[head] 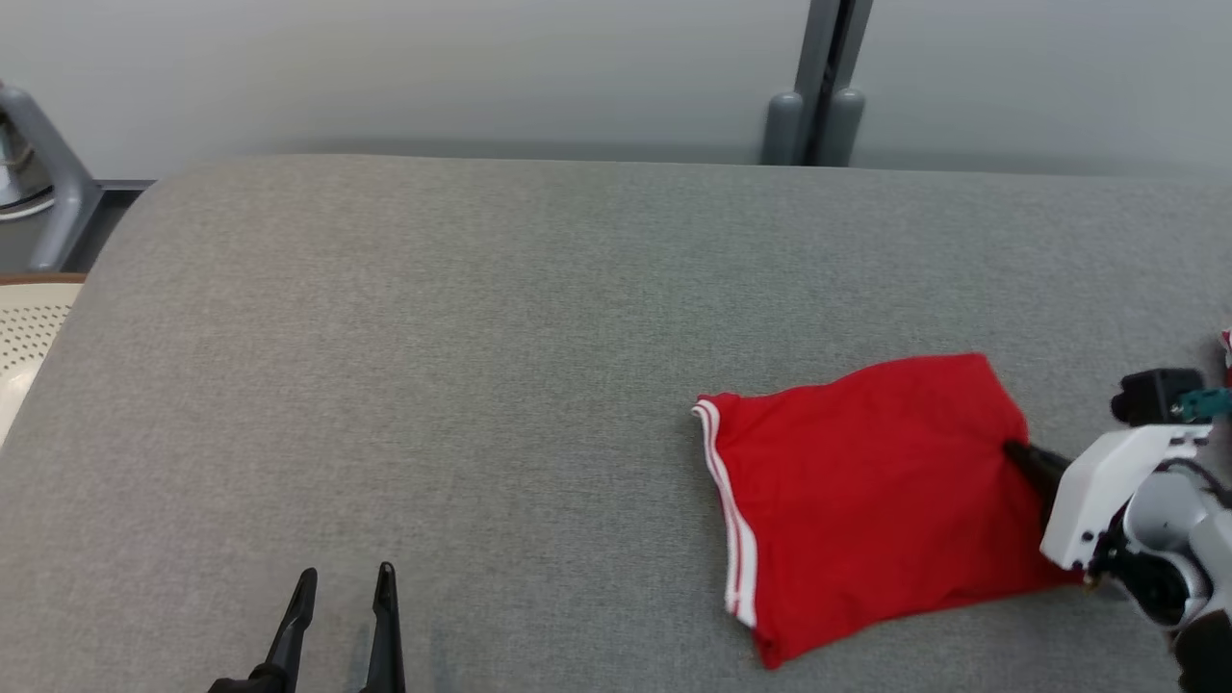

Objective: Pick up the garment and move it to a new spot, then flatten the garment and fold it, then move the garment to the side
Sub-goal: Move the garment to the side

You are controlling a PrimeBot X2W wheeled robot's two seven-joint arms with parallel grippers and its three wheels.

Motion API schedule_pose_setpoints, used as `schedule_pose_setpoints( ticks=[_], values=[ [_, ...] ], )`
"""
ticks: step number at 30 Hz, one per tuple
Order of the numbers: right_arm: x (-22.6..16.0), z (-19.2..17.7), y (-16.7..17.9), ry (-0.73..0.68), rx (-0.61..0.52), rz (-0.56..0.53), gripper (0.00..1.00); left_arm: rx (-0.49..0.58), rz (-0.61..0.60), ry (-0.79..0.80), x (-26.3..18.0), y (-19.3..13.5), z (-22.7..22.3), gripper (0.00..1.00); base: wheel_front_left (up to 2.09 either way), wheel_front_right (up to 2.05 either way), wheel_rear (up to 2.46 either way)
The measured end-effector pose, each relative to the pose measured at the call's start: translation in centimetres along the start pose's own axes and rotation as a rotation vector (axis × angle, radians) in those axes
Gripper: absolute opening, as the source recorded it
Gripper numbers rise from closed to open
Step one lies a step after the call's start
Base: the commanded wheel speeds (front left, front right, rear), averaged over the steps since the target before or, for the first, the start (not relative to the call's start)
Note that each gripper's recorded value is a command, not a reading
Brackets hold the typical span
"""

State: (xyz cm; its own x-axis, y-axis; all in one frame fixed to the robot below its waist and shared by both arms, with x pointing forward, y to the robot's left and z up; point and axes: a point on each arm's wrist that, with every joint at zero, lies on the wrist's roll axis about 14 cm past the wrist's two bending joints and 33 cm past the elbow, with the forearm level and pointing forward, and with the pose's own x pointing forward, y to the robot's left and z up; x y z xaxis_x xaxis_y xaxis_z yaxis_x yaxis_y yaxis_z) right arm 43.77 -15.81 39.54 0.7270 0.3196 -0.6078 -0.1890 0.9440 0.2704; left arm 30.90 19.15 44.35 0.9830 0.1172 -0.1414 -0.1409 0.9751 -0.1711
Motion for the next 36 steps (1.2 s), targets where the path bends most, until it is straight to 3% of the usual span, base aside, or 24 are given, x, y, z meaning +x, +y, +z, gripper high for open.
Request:
schedule_pose_setpoints(
  ticks=[10, 20, 35, 36],
  values=[
    [-7.5, 10.6, -10.1, -0.253, -0.089, -0.222, 0.0, 0.01, -0.161, 0.003, 3.8, -4.9, -0.1, 1.0, 0.0, 0.0, 0.0],
    [-10.9, 13.0, -16.4, -0.277, -0.081, -0.392, 0.0, 0.014, -0.26, 0.05, 6.6, -8.2, -1.9, 1.0, 0.0, 0.0, 0.0],
    [-12.5, 13.2, -20.3, -0.28, -0.078, -0.516, 0.0, 0.027, -0.255, 0.071, 6.9, -7.9, -2.7, 1.0, 0.0, 0.0, 0.0],
    [-12.7, 13.2, -20.5, -0.279, -0.079, -0.527, 0.05, 0.029, -0.256, 0.07, 7.0, -7.9, -2.7, 1.0, 0.0, 0.0, 0.0]
  ],
)
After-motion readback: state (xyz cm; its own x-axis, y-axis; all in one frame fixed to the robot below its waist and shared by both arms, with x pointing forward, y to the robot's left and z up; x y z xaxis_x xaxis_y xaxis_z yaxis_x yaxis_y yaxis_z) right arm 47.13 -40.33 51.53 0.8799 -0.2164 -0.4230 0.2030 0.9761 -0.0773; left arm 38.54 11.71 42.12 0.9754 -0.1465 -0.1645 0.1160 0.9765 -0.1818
